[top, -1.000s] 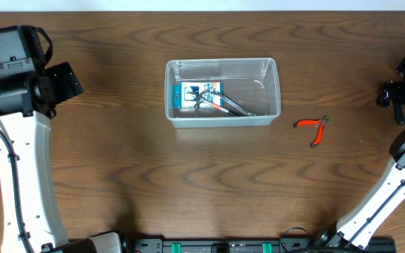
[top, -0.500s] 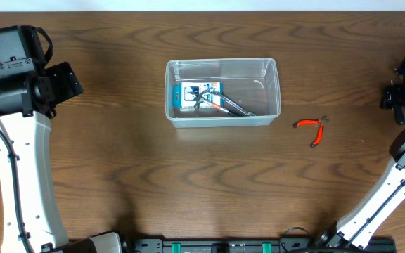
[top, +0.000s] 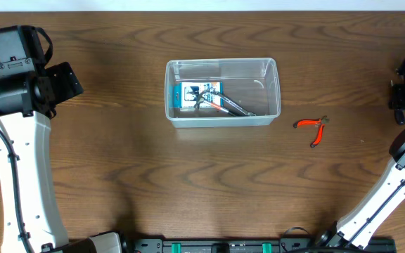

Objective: Pack container
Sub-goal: 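Close the right gripper on the screwdriver handle, then carry the screwdriver with the right gripper into the container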

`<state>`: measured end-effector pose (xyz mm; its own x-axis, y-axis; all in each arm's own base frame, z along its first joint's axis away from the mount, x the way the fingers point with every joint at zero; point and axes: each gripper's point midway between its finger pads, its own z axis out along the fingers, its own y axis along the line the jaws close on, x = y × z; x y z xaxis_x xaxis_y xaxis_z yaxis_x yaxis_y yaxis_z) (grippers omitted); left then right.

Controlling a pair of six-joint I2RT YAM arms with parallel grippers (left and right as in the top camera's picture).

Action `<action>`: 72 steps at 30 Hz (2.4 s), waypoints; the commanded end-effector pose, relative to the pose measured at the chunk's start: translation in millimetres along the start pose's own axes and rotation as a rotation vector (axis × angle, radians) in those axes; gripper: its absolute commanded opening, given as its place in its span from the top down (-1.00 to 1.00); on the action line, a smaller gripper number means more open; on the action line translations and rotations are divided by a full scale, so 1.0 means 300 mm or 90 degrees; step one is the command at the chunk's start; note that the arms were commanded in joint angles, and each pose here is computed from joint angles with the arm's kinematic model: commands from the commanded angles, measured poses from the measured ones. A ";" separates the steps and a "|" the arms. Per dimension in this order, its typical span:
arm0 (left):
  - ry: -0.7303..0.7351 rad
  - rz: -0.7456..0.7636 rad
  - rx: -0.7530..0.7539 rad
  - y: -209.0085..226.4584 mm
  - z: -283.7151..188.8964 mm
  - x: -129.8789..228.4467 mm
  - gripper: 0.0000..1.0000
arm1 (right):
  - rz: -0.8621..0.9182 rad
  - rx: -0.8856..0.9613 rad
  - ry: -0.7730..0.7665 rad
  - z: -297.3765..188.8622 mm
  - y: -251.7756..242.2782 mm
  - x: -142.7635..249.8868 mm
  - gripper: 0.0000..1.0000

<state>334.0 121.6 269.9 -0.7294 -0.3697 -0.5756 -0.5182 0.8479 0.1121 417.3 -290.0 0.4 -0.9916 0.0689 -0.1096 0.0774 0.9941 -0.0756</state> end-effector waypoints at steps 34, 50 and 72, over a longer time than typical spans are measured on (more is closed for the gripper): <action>-0.002 0.008 -0.011 0.013 0.002 -0.004 -0.96 | -0.064 0.028 -0.104 -0.295 0.093 -0.241 0.85; -0.002 0.008 -0.011 0.013 0.002 -0.004 -0.96 | -0.296 -0.120 -0.325 -0.801 0.786 -0.439 0.85; -0.002 0.008 -0.011 0.013 0.002 -0.004 -0.96 | -0.669 -0.208 -0.263 -0.855 1.656 -0.136 0.69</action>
<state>334.0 121.6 269.9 -0.7294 -0.3697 -0.5756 -0.5182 0.8479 0.1121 478.1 212.2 205.1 -0.5078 -0.7386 -0.4434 -0.8153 0.5783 -0.0298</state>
